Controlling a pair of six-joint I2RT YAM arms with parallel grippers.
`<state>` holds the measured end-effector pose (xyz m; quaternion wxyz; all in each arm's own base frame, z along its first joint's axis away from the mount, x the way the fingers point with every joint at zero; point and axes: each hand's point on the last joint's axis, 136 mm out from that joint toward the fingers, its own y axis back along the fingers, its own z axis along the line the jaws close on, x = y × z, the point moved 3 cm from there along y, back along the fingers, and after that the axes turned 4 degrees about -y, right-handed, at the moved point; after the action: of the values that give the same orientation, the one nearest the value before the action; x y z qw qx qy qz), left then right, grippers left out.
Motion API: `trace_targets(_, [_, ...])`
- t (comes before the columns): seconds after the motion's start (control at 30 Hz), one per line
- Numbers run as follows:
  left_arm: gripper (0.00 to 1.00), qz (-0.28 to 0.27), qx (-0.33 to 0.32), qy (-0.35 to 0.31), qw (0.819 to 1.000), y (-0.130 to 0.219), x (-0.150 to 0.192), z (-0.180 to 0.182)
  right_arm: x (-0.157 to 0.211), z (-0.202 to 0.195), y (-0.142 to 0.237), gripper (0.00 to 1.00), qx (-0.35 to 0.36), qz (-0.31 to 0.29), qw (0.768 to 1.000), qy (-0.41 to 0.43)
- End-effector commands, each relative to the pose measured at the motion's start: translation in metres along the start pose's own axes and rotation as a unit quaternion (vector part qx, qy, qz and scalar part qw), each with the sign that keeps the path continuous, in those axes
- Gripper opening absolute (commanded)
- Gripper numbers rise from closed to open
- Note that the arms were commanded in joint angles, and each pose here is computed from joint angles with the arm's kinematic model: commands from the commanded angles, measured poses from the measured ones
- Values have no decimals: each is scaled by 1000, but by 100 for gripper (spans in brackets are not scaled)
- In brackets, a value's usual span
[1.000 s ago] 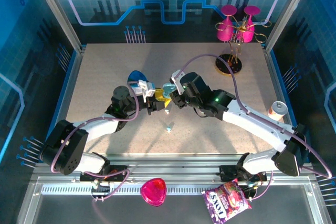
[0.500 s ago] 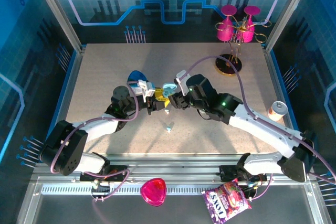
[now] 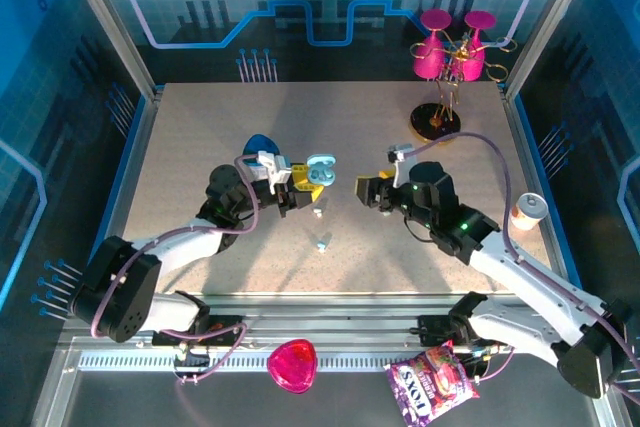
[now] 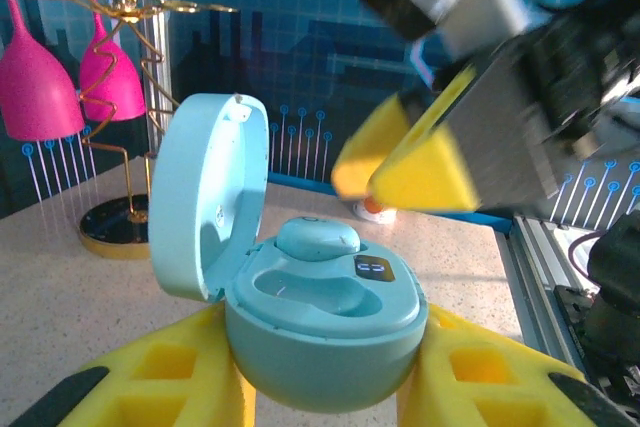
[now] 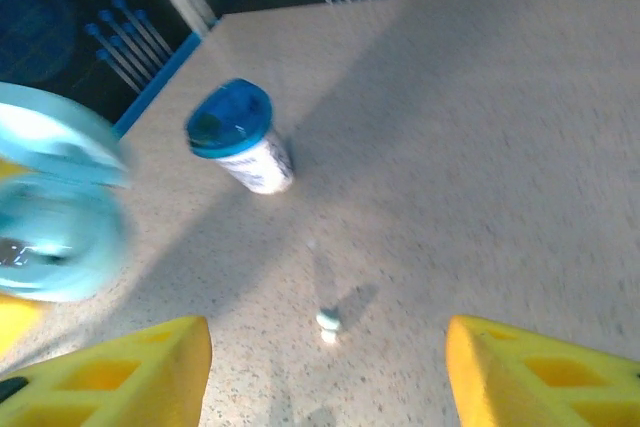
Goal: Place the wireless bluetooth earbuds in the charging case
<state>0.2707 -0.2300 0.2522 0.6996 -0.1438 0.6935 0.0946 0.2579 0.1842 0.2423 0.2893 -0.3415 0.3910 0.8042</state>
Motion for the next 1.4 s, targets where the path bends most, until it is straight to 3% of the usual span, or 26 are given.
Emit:
trace_targets(0.0, [26, -37, 7, -27, 999, 5, -27, -7, 16, -12, -9, 63, -15, 24, 996, -88])
trace_targets(0.23, [26, -58, 15, -40, 997, 10, -45, -16, 69, -19, -47, 60, -28, 134, 986, -101])
trace_targets(0.6, [26, -71, 24, -49, 996, 16, -61, -25, 135, 15, -98, 58, -88, 282, 953, -64])
trace_targets(1.0, [26, -66, 24, -50, 996, 15, -59, -24, 168, 40, -121, 57, -80, 347, 934, 1])
trace_targets(1.37, [26, -64, 23, -51, 996, 16, -57, -24, 190, 38, -128, 56, -74, 382, 921, 16])
